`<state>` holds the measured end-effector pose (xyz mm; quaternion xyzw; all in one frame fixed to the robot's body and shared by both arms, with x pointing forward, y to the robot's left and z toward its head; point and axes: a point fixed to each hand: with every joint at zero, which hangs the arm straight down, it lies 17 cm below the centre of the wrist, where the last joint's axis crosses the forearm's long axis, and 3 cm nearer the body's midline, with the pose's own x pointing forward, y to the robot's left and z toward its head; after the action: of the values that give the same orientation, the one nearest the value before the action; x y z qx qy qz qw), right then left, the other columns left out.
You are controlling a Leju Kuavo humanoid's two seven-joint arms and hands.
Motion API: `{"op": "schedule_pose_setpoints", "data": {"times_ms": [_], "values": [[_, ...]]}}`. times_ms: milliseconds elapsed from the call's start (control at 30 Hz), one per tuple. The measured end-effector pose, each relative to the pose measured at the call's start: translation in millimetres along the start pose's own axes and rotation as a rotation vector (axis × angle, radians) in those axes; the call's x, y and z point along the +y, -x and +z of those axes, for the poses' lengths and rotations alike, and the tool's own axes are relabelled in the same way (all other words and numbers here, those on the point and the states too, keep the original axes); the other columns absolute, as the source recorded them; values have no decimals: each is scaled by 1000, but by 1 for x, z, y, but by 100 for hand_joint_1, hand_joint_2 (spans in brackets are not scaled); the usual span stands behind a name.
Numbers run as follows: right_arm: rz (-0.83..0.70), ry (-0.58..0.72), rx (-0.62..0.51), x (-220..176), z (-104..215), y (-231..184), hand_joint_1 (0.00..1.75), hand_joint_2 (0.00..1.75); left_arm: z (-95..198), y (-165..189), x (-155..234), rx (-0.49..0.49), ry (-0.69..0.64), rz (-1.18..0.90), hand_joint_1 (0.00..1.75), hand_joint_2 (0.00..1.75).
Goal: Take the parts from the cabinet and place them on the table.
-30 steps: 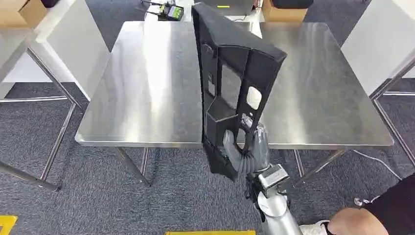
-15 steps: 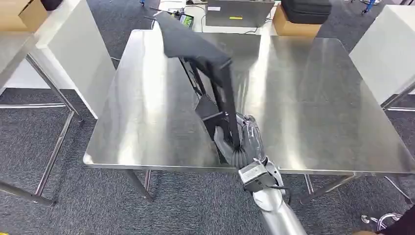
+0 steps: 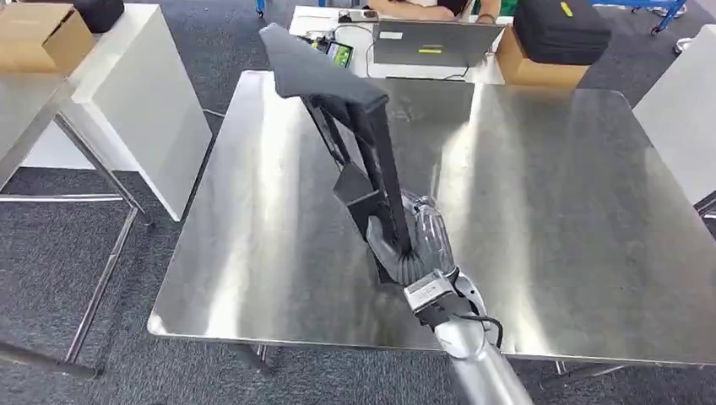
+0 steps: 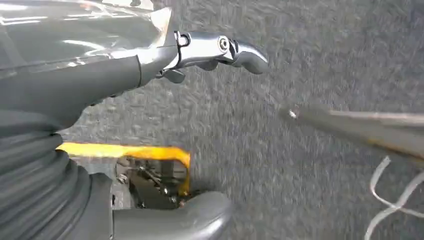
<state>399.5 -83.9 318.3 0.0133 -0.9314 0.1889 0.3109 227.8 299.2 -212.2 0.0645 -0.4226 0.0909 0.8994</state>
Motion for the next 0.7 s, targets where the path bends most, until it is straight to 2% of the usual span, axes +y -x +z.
{"op": "schedule_pose_setpoints", "data": {"times_ms": [300, 500, 567, 633, 700], "values": [[24, -23, 12, 7, 0, 5, 175, 175, 0, 3, 5, 11, -8, -7, 0, 175], [390, -190, 0, 51, -45, 19, 175, 175, -7, -1, 8, 38, -30, -36, 0, 175], [448, -253, -24, 70, -61, 20, 175, 175, -9, -4, 7, 37, -29, -37, 0, 175], [514, -330, 8, 90, -65, 37, 175, 175, -10, -4, 6, 44, -25, -41, 0, 175], [701, -429, 120, 105, -71, 79, 175, 175, -10, -2, 2, 58, -7, -62, 0, 175]]}}
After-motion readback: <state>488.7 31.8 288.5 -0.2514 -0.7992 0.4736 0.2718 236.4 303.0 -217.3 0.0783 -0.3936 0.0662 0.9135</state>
